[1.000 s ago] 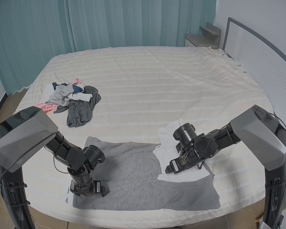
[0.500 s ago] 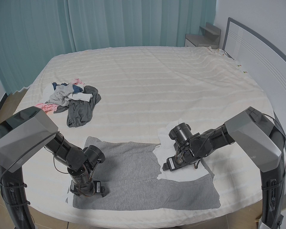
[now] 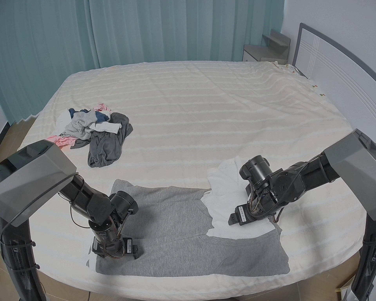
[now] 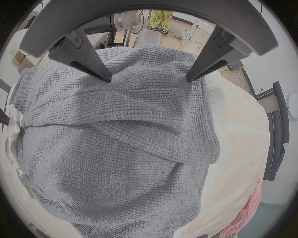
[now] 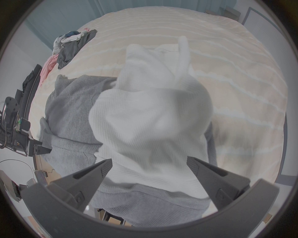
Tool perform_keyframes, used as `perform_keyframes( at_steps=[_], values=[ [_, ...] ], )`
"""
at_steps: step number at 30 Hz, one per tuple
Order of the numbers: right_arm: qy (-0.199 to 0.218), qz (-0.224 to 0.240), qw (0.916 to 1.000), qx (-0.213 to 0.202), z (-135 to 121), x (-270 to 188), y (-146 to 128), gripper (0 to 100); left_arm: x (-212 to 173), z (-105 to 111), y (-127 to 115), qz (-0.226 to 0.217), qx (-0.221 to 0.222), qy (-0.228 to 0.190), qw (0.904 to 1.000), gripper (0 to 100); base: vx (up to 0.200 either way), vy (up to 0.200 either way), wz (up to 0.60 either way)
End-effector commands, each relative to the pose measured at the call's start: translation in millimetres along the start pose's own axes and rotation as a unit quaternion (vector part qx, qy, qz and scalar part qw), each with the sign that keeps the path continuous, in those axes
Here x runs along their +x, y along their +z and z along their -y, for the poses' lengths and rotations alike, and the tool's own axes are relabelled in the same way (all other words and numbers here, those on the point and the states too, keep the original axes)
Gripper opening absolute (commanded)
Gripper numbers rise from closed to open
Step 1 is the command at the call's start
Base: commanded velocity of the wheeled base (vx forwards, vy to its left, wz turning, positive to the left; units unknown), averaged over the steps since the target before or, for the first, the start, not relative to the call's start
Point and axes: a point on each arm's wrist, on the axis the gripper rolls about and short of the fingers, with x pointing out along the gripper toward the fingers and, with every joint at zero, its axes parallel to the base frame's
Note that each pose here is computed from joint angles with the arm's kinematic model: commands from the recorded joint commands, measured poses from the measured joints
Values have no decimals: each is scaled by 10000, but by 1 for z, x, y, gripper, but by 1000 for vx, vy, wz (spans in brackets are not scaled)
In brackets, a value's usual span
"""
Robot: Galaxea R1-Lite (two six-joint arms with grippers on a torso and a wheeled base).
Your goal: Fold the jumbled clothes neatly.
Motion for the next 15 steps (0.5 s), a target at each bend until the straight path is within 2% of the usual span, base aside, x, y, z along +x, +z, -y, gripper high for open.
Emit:
perform_keyframes(
  at_steps=[1,8,15],
  values=[
    [-92,-85,9999,81,9,7,-2,100,0,0,0,-3,4,7,10000,100,0,0,0],
    [-230,-217,9994,135,13,35,-6,100,0,0,0,-3,4,7,10000,100,0,0,0],
    [-399,-136,9990,136,10,64,-8,100,0,0,0,-3,4,7,10000,100,0,0,0]
  ],
)
